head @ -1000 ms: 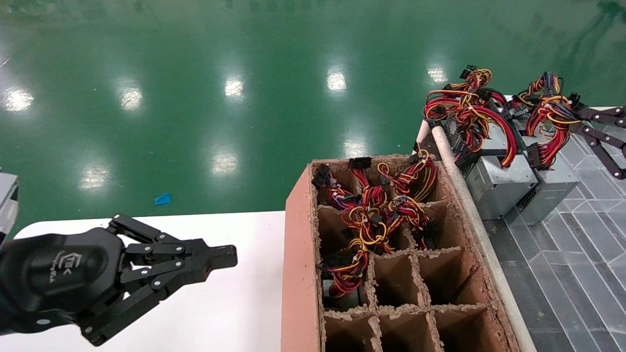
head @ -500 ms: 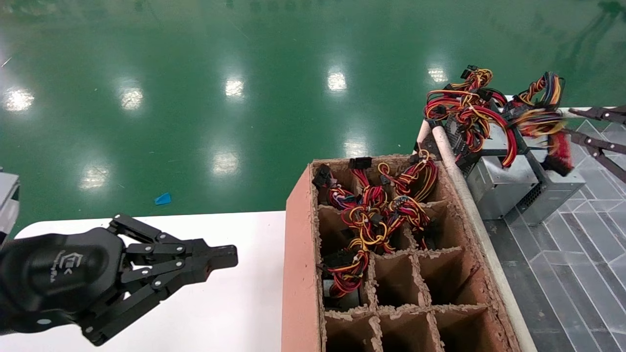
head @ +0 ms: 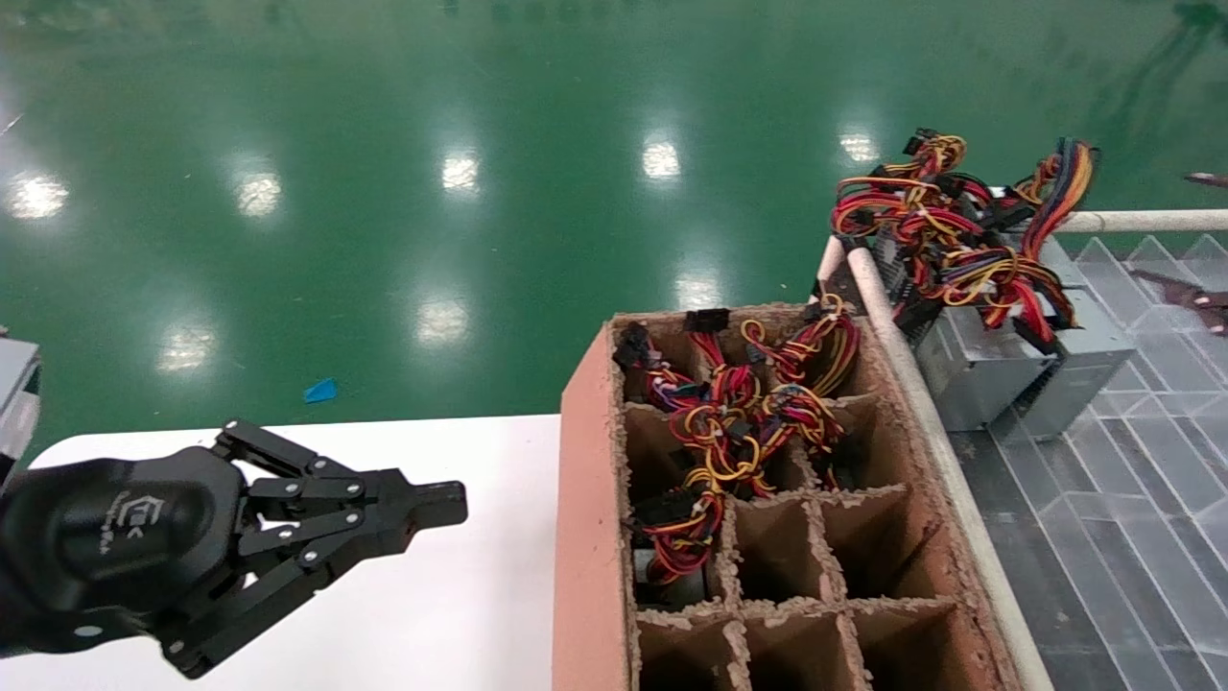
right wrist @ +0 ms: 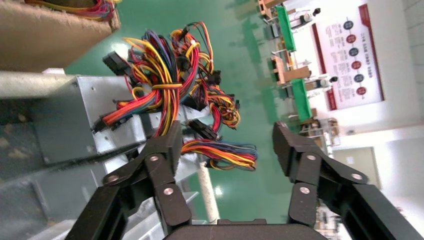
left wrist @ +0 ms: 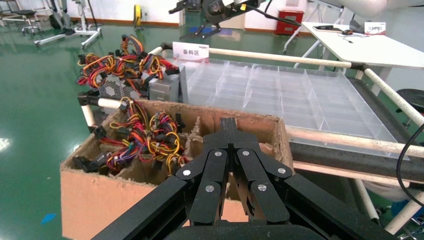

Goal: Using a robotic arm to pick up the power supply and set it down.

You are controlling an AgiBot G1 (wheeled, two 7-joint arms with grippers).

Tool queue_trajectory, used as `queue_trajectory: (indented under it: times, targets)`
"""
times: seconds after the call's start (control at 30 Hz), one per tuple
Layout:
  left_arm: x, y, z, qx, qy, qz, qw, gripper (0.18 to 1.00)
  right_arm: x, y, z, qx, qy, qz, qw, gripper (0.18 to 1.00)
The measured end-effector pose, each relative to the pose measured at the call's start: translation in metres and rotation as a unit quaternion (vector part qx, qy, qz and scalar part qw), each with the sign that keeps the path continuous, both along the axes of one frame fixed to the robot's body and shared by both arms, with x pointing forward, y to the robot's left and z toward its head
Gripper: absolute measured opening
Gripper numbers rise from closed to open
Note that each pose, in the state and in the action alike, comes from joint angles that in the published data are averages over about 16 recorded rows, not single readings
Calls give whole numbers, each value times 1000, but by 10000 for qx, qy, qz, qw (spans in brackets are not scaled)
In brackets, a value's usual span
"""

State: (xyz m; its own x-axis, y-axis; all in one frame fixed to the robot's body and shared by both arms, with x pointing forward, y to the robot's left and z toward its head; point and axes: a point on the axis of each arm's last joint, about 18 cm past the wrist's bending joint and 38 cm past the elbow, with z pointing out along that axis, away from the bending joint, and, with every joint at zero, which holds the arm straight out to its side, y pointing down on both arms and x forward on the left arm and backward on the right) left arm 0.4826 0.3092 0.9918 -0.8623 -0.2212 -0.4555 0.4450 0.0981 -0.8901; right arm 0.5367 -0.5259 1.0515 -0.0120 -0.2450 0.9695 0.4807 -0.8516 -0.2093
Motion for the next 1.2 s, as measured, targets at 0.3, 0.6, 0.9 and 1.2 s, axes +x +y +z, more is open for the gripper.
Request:
queue_trajectory:
  times: [0.3, 0.6, 0.9, 1.2]
  targets:
    - [0, 0, 0, 0, 0, 0, 10000, 191, 1, 34, -3, 366, 317, 631, 9968, 789]
    - [0, 0, 0, 0, 0, 0, 10000, 198, -1, 72, -9, 767, 767, 1335, 9851, 922]
    - [0, 0, 0, 0, 0, 0, 10000, 248, -8, 110, -18, 1136, 1318, 2033, 9635, 990]
    - [0, 0, 0, 0, 0, 0, 10000, 366, -19, 147, -29, 1460, 1955, 2701, 9314, 1000]
